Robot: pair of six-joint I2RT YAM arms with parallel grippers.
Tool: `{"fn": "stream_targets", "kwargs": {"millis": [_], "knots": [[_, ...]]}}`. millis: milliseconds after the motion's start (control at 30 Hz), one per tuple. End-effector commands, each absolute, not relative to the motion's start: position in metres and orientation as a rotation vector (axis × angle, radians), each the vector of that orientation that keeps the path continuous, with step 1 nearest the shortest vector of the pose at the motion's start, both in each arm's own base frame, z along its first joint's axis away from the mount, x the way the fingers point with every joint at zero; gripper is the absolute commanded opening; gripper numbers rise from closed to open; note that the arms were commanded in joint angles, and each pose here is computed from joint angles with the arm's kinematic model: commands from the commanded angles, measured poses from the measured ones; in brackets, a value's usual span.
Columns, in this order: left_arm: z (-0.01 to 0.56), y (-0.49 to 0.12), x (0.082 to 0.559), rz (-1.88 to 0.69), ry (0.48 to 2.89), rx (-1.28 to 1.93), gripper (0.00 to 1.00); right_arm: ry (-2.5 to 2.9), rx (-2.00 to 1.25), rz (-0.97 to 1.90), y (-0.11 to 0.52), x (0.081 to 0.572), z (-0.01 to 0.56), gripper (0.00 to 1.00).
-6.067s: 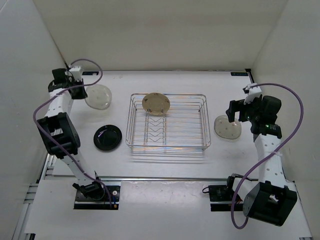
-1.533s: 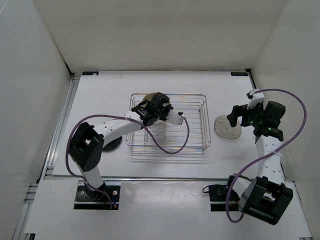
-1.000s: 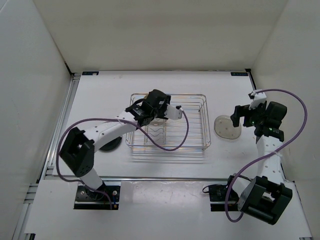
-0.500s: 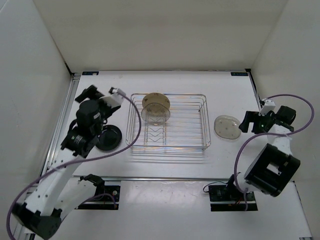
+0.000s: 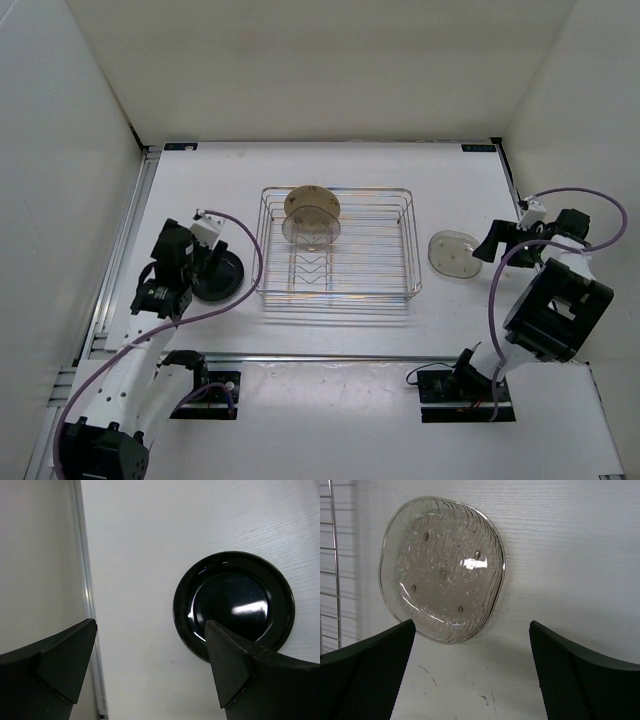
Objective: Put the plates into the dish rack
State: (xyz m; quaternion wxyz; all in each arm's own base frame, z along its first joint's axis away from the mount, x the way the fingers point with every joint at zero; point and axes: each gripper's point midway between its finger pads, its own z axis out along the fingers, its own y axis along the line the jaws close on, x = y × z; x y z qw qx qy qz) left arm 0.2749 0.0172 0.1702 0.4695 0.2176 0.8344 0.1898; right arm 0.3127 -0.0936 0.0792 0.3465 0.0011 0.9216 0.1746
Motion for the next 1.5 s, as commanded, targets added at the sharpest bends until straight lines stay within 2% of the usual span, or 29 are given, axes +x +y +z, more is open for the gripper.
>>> {"fn": "stream_targets", "kwargs": {"millis": [0, 267, 567, 1033, 1467], "knots": [[0.165, 0.004, 0.279, 0.284, 2.056, 0.434, 1.00, 2.383, -0.005, 0.466, -0.098, 0.321, 0.076, 0.97], [0.176, 0.018, 0.289, 0.207, 2.070, 0.280, 1.00, 2.433, -0.002, 0.533, -0.101, 0.327, 0.046, 0.94], [0.182, 0.027, 0.291, 0.206, 2.067, 0.234, 1.00, 2.439, 0.020, 0.572, -0.111, 0.335, 0.039, 0.79], [0.179, 0.034, 0.289, 0.206, 2.080, 0.209, 1.00, 2.449, -0.046, 0.633, -0.091, 0.357, 0.038, 0.73], [0.180, 0.034, 0.288, 0.199, 2.088, 0.200, 1.00, 2.484, -0.077, 0.643, -0.082, 0.355, 0.032, 0.66]]}}
